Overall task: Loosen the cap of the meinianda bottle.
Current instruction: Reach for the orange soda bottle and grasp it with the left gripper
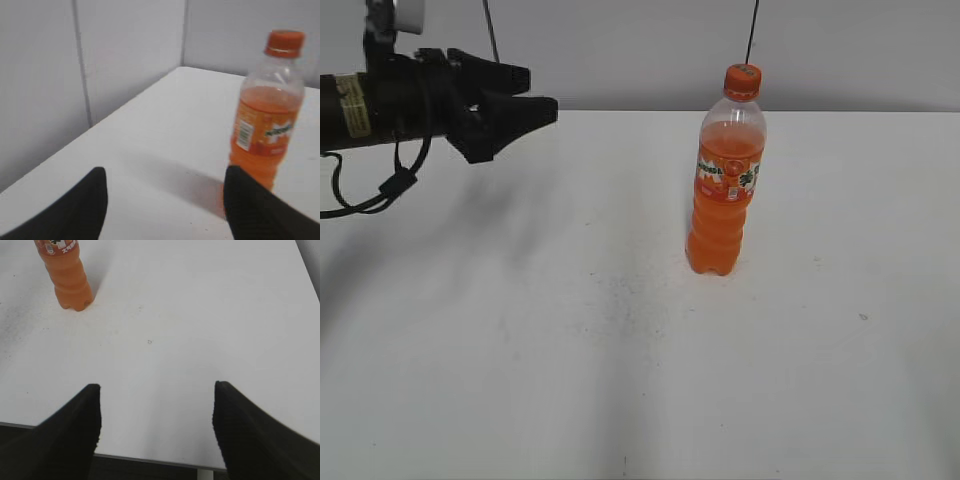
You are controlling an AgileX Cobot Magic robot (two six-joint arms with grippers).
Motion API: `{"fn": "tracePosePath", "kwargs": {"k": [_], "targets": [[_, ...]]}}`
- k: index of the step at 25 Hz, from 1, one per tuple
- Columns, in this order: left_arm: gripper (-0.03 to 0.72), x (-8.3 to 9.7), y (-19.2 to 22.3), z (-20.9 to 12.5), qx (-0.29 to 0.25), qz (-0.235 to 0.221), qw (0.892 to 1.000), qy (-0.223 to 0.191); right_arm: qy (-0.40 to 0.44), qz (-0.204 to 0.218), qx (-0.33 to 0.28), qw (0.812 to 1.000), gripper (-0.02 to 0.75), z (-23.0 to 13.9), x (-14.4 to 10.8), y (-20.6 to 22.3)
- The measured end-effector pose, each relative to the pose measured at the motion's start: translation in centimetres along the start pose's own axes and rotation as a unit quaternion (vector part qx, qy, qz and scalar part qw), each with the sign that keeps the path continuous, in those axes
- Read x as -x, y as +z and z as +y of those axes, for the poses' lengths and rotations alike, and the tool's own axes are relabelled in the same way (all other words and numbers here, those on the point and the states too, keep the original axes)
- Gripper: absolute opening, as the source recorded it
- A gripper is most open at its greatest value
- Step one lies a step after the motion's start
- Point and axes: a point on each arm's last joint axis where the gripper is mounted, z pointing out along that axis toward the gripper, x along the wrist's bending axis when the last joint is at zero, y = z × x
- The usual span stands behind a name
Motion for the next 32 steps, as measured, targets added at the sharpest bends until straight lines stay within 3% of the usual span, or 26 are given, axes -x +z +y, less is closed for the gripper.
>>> {"fn": "tracePosePath", "kwargs": {"k": [3,6,16,23,32], "targets": [[0.454,-0.4,1.5,-0.3,-0.002,-0.070,0.997,0.033,0.000,0.000,0.000,1.000,0.525,0.0,0.0,0.0],[0.456,-0.2,3.3,-1.3,-0.018,-0.112,0.992,0.052,0.000,0.000,0.000,1.000,0.525,0.0,0.0,0.0],[0.531,3.8,10.5,-3.8,-0.022,-0.221,0.973,0.061,0.000,0.000,0.000,1.000,0.525,0.0,0.0,0.0],[0.531,5.8,14.3,-4.4,-0.011,-0.254,0.965,0.061,0.000,0.000,0.000,1.000,0.525,0.0,0.0,0.0],[0.534,5.9,16.5,-5.8,-0.012,-0.232,0.972,0.042,0.000,0.000,0.000,1.000,0.525,0.0,0.0,0.0]]}}
